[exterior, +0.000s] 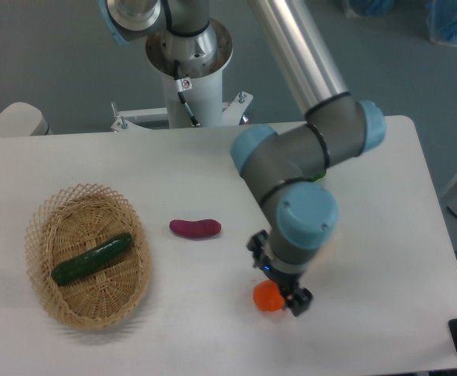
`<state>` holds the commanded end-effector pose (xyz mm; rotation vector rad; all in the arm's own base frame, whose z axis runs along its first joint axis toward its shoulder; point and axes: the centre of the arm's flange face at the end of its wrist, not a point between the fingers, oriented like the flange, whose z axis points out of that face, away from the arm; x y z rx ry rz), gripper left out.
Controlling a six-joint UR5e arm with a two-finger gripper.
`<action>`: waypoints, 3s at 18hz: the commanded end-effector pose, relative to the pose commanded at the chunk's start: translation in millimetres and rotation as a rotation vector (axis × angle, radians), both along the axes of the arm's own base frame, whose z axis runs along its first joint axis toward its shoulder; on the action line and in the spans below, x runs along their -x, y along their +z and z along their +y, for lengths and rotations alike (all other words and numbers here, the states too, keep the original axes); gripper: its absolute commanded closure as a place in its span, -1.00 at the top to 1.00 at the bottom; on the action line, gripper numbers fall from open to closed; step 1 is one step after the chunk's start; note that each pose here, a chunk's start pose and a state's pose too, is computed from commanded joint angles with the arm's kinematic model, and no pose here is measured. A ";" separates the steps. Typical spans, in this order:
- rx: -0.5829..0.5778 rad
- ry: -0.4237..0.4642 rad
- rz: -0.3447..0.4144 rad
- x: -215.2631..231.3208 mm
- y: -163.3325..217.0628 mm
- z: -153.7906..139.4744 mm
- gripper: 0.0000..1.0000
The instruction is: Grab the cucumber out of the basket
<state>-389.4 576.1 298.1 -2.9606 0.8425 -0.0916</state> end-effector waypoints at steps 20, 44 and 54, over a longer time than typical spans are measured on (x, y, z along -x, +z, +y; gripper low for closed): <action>0.032 0.150 0.002 -271.5 -63.9 64.8 1.00; -0.015 0.278 0.036 -225.9 -20.2 79.1 -0.87; -0.045 0.373 0.027 -54.0 18.9 44.2 -0.87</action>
